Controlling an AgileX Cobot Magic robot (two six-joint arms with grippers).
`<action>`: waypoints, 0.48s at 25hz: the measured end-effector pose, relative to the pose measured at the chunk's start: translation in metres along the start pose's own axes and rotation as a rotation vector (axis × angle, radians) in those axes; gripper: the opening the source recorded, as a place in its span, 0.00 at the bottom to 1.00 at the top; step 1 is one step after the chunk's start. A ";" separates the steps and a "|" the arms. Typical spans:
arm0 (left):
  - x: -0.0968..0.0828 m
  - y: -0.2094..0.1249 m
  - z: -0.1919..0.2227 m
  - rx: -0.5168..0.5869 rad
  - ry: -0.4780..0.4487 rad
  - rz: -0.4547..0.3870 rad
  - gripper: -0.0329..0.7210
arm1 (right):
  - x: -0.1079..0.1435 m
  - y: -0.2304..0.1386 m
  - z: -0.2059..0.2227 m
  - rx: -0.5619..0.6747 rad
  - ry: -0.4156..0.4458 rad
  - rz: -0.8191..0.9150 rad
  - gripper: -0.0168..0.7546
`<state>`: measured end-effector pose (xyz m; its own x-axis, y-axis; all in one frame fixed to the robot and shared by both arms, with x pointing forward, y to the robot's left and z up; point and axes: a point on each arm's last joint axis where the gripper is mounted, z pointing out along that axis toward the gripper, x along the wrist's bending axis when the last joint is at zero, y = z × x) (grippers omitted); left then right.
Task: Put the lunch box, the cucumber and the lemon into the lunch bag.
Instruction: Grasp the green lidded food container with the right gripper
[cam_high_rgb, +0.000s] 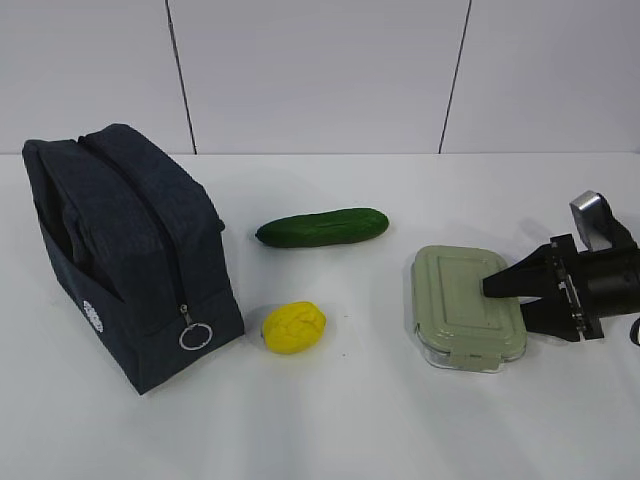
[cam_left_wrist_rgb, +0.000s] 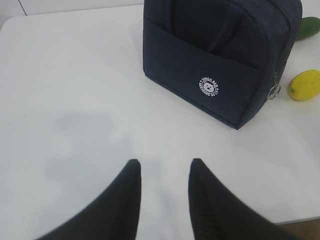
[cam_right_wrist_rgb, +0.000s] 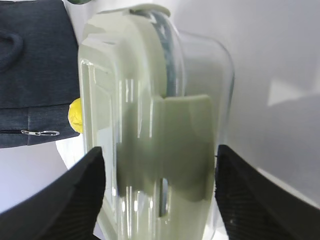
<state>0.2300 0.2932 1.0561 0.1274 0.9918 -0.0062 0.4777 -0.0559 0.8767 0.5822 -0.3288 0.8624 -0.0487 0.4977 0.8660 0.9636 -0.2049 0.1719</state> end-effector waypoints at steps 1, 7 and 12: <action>0.000 0.000 0.000 0.000 0.000 0.000 0.36 | 0.000 0.000 0.000 0.000 0.000 0.000 0.70; 0.000 0.000 0.000 0.000 0.000 0.000 0.36 | 0.000 0.000 0.000 0.000 0.000 0.000 0.70; 0.000 0.000 0.000 0.000 0.000 0.000 0.36 | 0.000 0.000 0.000 0.000 0.000 0.000 0.69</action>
<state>0.2300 0.2932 1.0561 0.1274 0.9918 -0.0062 0.4777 -0.0559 0.8767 0.5822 -0.3288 0.8624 -0.0487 0.4977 0.8660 0.9636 -0.2049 0.1719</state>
